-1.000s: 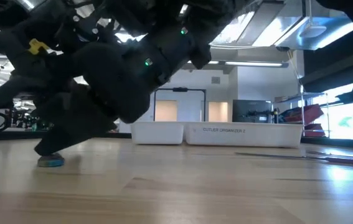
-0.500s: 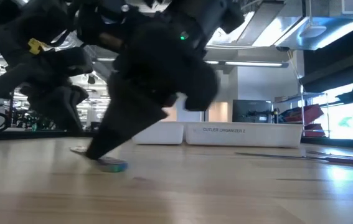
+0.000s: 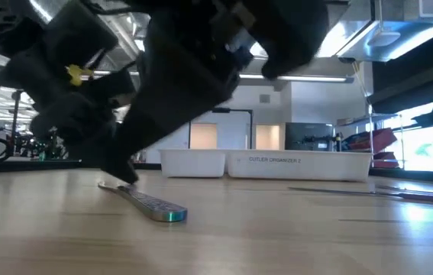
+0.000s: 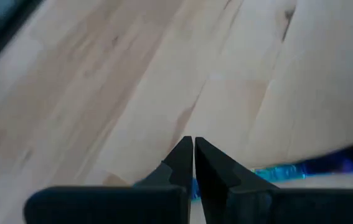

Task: Sort silverware
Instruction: Put the blue table knife into the tray organizer

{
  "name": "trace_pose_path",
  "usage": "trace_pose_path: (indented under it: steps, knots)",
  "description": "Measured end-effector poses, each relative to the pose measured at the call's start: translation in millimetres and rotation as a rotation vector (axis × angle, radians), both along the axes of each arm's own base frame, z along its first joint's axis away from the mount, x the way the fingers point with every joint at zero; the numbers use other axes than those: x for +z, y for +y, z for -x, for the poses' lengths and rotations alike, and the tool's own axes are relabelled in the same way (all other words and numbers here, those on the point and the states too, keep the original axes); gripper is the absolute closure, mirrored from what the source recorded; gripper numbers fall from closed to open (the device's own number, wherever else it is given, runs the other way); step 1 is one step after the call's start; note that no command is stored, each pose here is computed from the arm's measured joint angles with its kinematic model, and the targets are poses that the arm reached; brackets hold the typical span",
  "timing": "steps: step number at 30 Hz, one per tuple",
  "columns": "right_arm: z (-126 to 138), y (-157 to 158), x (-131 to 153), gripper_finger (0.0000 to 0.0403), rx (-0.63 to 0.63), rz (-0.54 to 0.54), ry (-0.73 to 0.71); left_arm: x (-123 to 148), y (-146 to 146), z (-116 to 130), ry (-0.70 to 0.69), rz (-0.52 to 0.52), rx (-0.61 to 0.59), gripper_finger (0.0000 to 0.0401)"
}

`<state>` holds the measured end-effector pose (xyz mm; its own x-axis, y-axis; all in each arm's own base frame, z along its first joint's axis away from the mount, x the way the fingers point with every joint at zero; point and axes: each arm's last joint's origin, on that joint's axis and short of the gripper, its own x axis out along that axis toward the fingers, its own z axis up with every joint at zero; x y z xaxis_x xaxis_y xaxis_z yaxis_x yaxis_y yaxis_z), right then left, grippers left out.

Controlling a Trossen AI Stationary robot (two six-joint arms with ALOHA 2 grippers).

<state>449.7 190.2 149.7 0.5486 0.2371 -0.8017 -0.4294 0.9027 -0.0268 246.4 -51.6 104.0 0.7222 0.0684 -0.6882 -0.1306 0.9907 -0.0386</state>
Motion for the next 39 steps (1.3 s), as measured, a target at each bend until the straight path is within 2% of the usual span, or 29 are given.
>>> trace_pose_path:
  steps: [6, 15, 20, 28, 39]
  knots:
    - [1.4, -0.4, -5.9, 0.0403, -0.077, -0.055, 0.034, -4.3, -7.6, -26.2, 0.028, -0.027, -0.075, 0.0401]
    - [13.4, -5.5, -27.2, 0.0403, -0.203, -0.103, 0.127, 1.5, -10.7, -32.8, 0.072, -0.039, -0.123, 0.0401]
    - [15.3, -6.4, -28.9, 0.0403, -0.236, -0.118, 0.144, 0.0, -12.1, -30.5, 0.103, -0.029, -0.135, 0.0401]
    - [24.1, -12.2, -23.7, 0.0403, -0.304, -0.024, 0.185, -3.2, -20.9, -20.5, 0.199, 0.006, -0.165, 0.0401]
    - [37.9, -17.2, -2.5, 0.0403, -0.335, 0.08, 0.208, 5.5, -25.9, -12.5, 0.214, 0.019, -0.18, 0.0401]
